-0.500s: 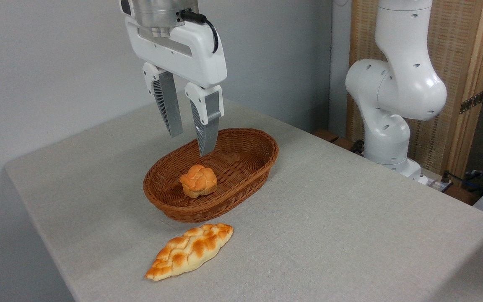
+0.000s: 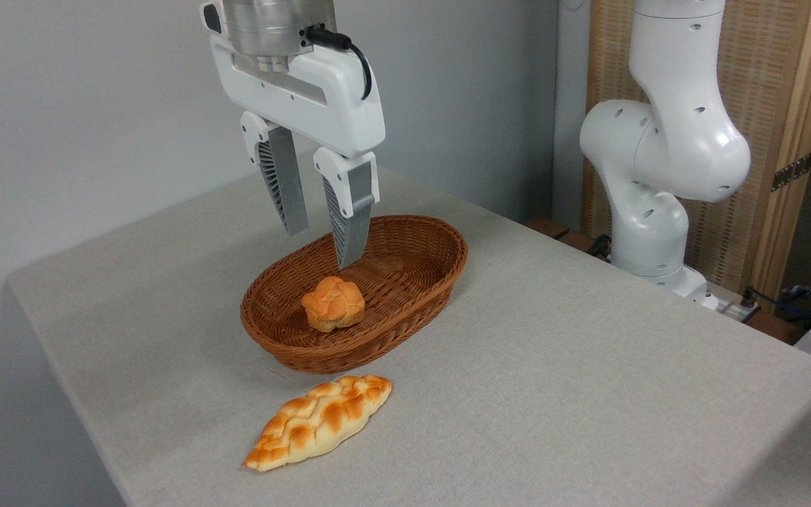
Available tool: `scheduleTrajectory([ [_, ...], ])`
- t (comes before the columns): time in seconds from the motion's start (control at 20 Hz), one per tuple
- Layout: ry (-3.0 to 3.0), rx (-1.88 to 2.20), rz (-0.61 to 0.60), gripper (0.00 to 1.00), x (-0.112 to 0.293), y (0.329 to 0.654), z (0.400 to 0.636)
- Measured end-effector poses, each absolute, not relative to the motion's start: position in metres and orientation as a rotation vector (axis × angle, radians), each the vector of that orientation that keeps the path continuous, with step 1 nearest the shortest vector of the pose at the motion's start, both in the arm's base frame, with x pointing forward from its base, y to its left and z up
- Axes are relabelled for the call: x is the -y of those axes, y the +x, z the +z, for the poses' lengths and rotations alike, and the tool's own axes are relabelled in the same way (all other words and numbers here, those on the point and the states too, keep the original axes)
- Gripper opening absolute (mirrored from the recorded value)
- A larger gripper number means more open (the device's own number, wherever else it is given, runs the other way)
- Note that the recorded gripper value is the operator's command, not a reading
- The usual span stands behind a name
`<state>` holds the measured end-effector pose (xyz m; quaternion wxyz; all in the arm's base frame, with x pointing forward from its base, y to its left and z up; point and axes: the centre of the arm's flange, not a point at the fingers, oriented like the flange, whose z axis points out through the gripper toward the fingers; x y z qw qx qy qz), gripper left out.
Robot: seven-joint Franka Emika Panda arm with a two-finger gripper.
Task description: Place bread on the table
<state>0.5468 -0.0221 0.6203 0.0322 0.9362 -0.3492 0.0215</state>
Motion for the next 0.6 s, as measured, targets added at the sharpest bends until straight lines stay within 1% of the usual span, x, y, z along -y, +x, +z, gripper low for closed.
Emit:
scheduleTrajectory([
  [0.35,2.879,1.078,0.055,1.00,0.024,0.549,0.616],
  [0.6,2.858,1.099,0.017,1.00,0.034,0.547,0.603],
])
